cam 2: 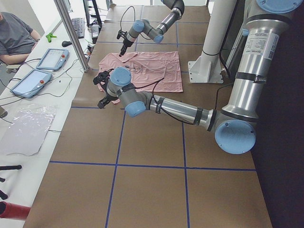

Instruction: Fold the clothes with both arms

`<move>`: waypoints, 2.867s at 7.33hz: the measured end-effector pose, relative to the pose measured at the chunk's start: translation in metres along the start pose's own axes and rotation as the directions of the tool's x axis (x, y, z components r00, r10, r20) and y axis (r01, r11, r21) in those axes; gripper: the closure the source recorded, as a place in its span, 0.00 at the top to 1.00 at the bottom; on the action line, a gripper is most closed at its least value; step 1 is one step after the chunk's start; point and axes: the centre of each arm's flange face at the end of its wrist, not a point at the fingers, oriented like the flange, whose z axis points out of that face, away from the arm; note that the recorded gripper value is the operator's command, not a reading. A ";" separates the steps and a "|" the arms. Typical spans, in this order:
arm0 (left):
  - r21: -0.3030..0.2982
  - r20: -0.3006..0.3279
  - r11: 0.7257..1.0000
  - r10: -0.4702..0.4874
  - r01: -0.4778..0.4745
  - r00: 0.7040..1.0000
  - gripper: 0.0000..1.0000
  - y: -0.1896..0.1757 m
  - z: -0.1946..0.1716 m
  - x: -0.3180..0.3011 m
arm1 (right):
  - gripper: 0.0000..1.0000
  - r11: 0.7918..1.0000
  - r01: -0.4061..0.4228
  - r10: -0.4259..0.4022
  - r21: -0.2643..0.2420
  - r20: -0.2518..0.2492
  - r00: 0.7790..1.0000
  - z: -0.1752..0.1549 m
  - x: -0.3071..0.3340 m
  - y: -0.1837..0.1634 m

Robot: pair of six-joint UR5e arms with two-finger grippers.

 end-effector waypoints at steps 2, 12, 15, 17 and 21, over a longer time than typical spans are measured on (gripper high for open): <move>-0.005 0.008 0.992 -0.125 0.125 0.992 0.92 -0.016 0.040 0.041 | 1.00 0.994 0.027 -0.022 -0.102 0.054 0.998 -0.010 0.048 -0.055; 0.071 0.211 0.868 -0.495 0.492 0.843 0.60 -0.033 0.290 0.159 | 1.00 0.946 0.275 -0.228 -0.174 0.247 0.942 -0.038 0.350 -0.101; 0.066 0.214 0.864 -0.501 0.499 0.838 0.00 -0.026 0.297 0.165 | 1.00 0.946 0.275 -0.228 -0.174 0.245 0.942 -0.038 0.351 -0.100; 0.063 0.212 0.867 -0.495 0.493 0.843 0.00 -0.025 0.297 0.167 | 1.00 0.946 0.274 -0.229 -0.173 0.245 0.942 -0.038 0.351 -0.101; 0.053 0.199 0.900 -0.434 0.432 0.879 0.00 -0.043 0.282 0.185 | 1.00 0.946 0.274 -0.228 -0.172 0.245 0.942 -0.038 0.350 -0.101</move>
